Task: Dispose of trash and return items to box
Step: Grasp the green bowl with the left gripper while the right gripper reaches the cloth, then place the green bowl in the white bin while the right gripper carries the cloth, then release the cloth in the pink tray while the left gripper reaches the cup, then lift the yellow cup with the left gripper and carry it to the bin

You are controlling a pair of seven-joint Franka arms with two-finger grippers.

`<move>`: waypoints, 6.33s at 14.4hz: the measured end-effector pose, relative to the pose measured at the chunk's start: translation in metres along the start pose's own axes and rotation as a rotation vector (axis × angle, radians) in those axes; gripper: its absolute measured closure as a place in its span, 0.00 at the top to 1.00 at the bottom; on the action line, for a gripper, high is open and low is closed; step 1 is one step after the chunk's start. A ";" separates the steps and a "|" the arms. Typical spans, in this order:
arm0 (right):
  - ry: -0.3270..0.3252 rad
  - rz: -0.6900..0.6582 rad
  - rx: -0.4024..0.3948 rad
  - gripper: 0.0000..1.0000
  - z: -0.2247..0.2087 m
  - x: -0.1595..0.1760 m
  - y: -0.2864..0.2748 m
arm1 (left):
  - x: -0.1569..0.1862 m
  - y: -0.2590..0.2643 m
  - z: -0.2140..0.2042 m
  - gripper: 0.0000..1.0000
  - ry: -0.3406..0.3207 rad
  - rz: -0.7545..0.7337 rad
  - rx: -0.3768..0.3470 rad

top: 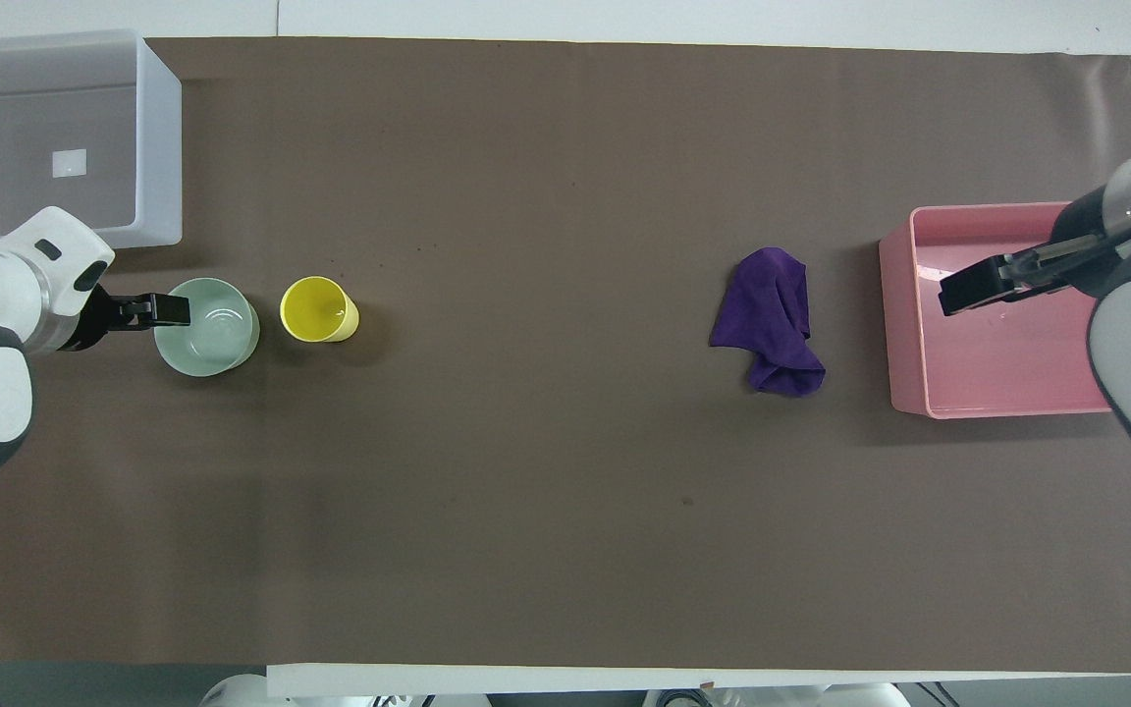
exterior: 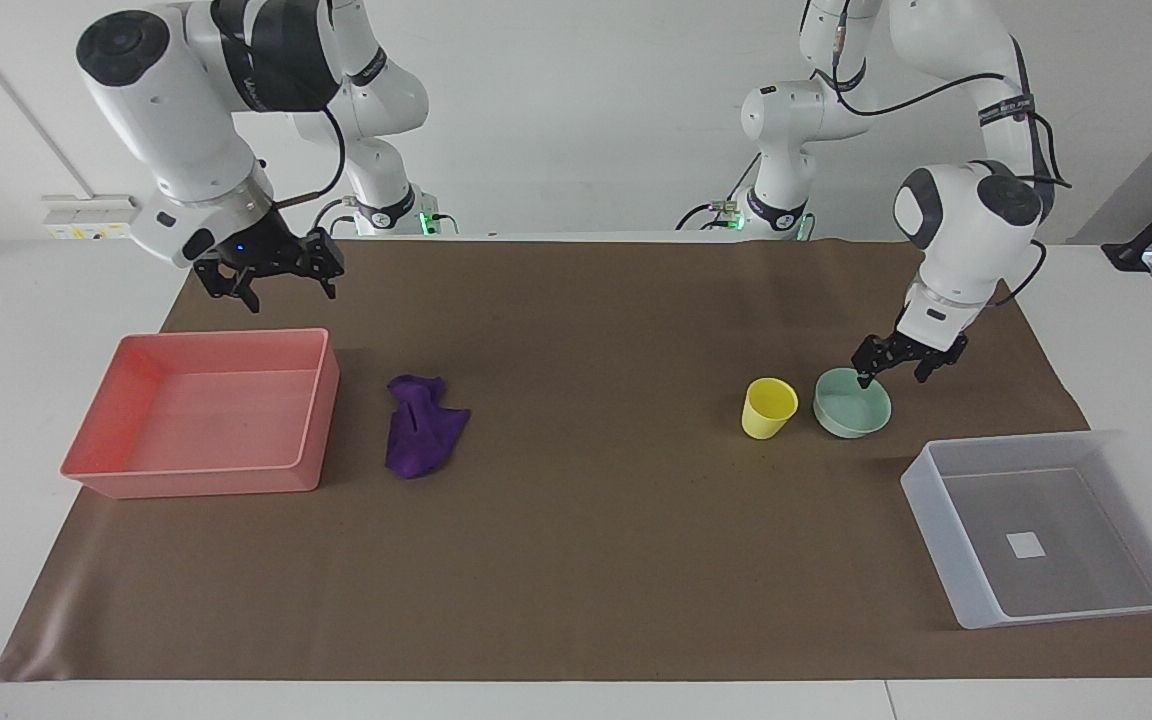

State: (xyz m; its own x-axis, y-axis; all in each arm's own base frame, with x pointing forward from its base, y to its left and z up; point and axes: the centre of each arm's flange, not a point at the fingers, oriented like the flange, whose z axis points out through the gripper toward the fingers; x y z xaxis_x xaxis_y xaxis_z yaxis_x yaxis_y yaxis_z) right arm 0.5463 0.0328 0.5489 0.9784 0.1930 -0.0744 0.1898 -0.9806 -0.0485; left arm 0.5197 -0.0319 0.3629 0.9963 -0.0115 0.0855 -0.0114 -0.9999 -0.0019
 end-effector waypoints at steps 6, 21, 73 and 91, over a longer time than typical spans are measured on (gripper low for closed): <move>0.008 -0.062 0.006 1.00 0.094 0.045 -0.043 | 0.000 -0.001 0.039 0.97 -0.014 -0.007 -0.003; 0.066 -0.116 -0.045 0.50 0.258 0.071 -0.085 | 0.076 -0.057 -0.216 0.02 0.016 -0.156 -0.051; -0.026 0.105 0.008 1.00 0.100 0.030 0.019 | -0.001 0.133 -0.007 0.03 0.014 -0.187 -0.095; -0.084 0.046 0.038 1.00 -0.032 -0.034 0.002 | 0.171 -0.152 -0.108 0.03 0.119 -0.386 -0.075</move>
State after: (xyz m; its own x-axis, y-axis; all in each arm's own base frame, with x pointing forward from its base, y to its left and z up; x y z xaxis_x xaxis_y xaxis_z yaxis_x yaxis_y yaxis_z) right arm 0.5156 0.0234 0.5828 0.9754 0.1513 -0.1601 0.1398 -0.9869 -0.0809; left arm 0.6826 0.1176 0.4852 0.9117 0.3692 0.1803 0.3511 -0.9280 0.1248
